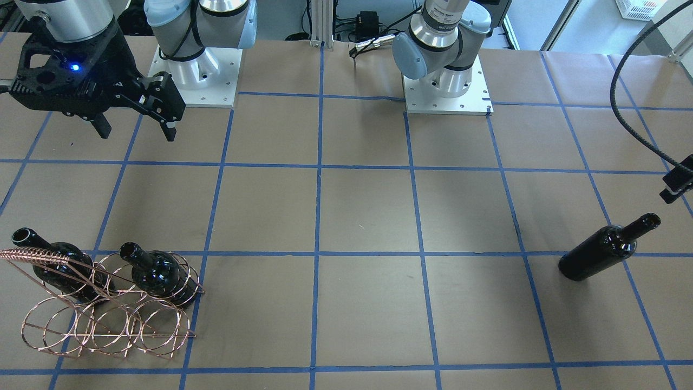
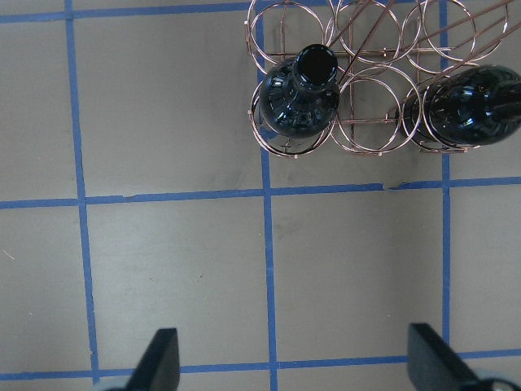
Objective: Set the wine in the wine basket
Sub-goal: 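Lower the left gripper and close it on the bottle neck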
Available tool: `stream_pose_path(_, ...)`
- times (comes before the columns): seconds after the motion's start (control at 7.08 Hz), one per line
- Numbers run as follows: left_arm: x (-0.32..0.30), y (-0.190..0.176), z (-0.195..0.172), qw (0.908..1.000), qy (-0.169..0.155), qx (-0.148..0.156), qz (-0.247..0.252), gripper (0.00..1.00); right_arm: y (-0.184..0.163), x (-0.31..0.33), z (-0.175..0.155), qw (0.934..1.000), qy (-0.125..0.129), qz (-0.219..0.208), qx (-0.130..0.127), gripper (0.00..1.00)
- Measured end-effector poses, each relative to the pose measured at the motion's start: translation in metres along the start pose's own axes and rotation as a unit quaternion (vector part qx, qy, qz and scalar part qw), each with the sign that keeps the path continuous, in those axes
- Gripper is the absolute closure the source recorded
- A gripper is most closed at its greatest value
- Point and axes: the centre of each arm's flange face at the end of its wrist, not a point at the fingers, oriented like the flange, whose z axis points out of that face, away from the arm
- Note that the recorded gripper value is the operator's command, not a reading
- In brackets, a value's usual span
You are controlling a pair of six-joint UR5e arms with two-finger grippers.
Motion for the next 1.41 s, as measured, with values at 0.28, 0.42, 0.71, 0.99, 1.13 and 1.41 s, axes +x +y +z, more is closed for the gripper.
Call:
stream_pose_path(0.28, -0.009, -0.011, 0.035, 0.9985, 0.012, -0.02, 0.049, 0.0, 0.0, 0.0, 0.0, 1.0, 0.0, 0.0, 0.0, 0.0)
stream_pose_path(0.42, -0.007, -0.016, 0.044, 0.9972, 0.032, -0.017, 0.066, 0.03, 0.0, 0.0, 0.0, 1.0, 0.0, 0.001, 0.0, 0.0)
stream_pose_path(0.71, -0.001, -0.019, 0.051, 0.9945, 0.068, -0.009, 0.078, 0.15, 0.0, 0.0, 0.0, 1.0, 0.0, 0.001, 0.0, 0.0)
stream_pose_path(0.99, 0.0, -0.02, 0.068, 0.993, 0.081, -0.03, 0.081, 0.05, 0.0, 0.0, 0.0, 1.0, 0.0, 0.001, 0.0, 0.0)
stream_pose_path(1.13, -0.001, -0.02, 0.074, 0.9933, 0.077, -0.041, 0.075, 0.04, 0.0, 0.0, 0.0, 1.0, 0.0, 0.001, 0.0, 0.0)
stream_pose_path(1.41, 0.006, -0.022, 0.078, 0.9944, 0.068, -0.052, 0.062, 0.03, 0.0, 0.0, 0.0, 1.0, 0.0, 0.001, -0.001, 0.0)
